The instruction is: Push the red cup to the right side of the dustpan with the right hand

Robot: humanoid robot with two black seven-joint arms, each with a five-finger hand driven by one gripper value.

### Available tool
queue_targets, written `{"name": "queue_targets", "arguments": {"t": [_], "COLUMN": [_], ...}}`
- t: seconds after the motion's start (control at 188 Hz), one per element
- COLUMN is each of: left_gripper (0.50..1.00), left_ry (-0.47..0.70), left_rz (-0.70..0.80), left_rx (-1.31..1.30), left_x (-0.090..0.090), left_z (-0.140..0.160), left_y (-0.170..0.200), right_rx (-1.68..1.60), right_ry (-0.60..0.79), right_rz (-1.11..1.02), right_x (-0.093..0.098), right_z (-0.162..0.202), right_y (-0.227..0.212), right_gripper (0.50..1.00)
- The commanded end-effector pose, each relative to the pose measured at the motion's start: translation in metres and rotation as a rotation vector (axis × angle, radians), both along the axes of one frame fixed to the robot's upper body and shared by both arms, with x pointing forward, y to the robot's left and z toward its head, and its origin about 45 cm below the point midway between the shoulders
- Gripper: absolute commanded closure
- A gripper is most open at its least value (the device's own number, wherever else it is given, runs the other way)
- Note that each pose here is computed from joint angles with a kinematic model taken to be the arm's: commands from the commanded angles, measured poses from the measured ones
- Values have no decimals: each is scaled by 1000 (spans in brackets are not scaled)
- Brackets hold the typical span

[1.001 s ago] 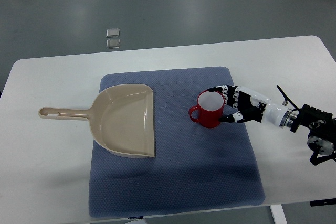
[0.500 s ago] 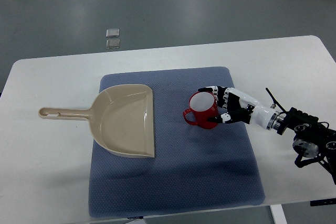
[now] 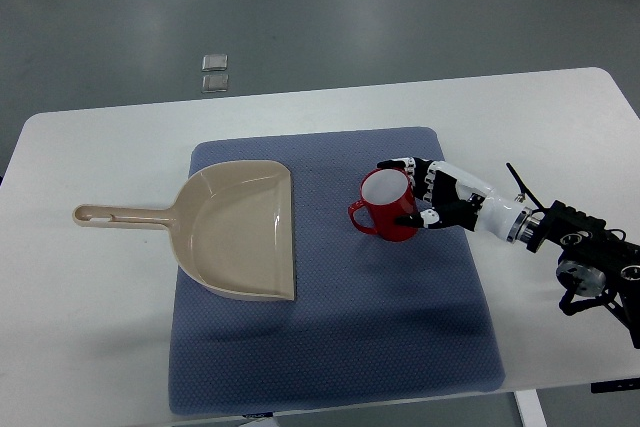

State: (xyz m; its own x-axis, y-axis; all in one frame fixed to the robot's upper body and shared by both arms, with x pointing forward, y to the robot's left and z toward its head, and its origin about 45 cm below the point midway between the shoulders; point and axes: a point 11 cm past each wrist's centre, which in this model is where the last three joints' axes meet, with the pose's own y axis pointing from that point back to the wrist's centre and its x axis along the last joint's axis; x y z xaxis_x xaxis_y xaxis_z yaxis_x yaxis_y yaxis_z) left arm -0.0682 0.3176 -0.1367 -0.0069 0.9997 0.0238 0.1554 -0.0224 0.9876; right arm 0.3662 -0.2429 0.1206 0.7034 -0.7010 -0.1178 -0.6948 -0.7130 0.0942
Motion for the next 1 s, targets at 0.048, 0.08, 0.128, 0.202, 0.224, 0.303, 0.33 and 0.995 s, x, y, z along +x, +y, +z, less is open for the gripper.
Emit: {"name": "queue_targets", "arguments": {"t": [0.048,0.08,0.128,0.202,0.224,0.303,0.33,0.995], "left_gripper": [500,500,500,500,500,500,500,500], "left_ry": [-1,-1,-1,-1,-1,-1,-1,0], "left_rz": [0,0,0,0,0,0,0,1], "left_rx": [0,0,0,0,0,0,0,0], "left_x": [0,0,0,0,0,0,0,0], "left_z": [0,0,0,0,0,0,0,0], "left_y": [0,0,0,0,0,0,0,0], "right_rx": [3,4,5,8,11,11,11,16], "right_ry": [-4,-6,-13,-18,-17,-25,-26,-5], "right_rz": [-2,-3,-1,-4,-6,-6,-6,-14], "right_x": [1,2,4,6,6,9,9,2], "right_z": [2,2,5,8,8,11,11,1], "right_y": [0,0,1,1,1,1,1,4], "right_gripper": [566,566,566,566,566,566,566,566]}}
